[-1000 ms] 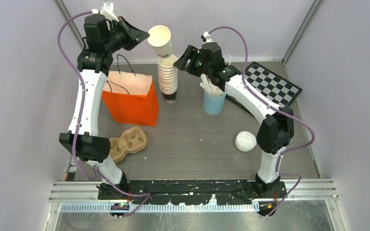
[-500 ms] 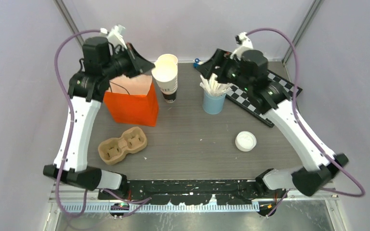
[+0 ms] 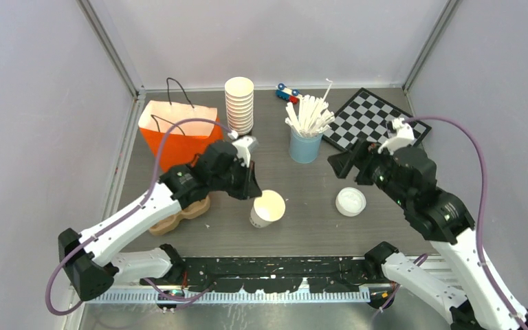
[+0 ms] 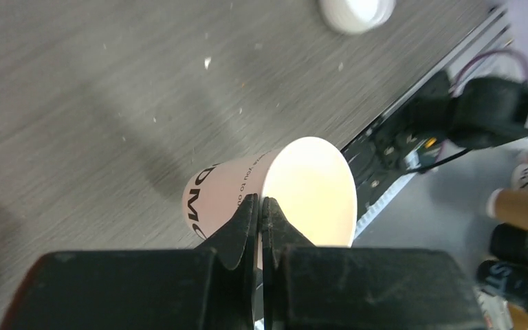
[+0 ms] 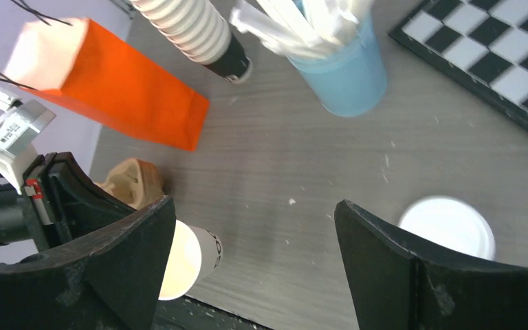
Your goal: Pack the takeout coffee
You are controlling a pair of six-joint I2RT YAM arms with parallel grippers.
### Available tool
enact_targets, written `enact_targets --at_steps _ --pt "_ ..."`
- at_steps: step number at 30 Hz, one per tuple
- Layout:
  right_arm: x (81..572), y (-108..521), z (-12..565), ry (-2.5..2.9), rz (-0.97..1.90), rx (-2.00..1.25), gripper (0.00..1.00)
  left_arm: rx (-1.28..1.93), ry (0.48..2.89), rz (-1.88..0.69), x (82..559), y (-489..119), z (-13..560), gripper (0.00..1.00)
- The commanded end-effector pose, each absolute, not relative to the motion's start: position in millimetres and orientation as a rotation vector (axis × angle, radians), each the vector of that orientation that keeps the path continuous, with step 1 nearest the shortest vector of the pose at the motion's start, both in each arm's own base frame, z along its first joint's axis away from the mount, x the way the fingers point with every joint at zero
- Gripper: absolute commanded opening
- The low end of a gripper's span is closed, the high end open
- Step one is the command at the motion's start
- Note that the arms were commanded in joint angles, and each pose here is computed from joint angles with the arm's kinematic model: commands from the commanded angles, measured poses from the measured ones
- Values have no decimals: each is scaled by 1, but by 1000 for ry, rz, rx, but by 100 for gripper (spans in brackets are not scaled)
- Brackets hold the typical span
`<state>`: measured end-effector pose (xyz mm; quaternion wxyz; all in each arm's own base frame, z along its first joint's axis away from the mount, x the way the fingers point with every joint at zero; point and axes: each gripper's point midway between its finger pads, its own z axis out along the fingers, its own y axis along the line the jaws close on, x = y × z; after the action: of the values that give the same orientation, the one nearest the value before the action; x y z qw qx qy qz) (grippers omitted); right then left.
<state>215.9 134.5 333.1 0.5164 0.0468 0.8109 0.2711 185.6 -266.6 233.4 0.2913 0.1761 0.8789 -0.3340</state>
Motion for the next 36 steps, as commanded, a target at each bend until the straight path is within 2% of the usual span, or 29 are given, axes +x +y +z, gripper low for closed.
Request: enact_targets --at_steps 1,8,14,18,26,32,35,36 --pt "198 110 291 2038 570 232 89 474 2167 -916 197 -288 232 0" --pt "190 95 214 2211 430 393 84 494 2115 -916 205 -296 191 0" --pt "194 70 182 2271 207 515 79 514 2129 -919 209 -304 157 0" --pt "199 67 170 2267 159 513 69 512 2127 -921 211 -307 143 4" --pt "212 88 155 2272 242 428 54 517 2159 -880 210 -301 154 42" --pt "227 96 141 2287 228 391 40 593 2136 -840 200 -286 202 61" --pt "234 103 128 2320 211 371 35 626 2141 -790 193 -270 221 73" --pt "236 104 123 2335 201 364 34 640 2149 -773 189 -264 224 81"
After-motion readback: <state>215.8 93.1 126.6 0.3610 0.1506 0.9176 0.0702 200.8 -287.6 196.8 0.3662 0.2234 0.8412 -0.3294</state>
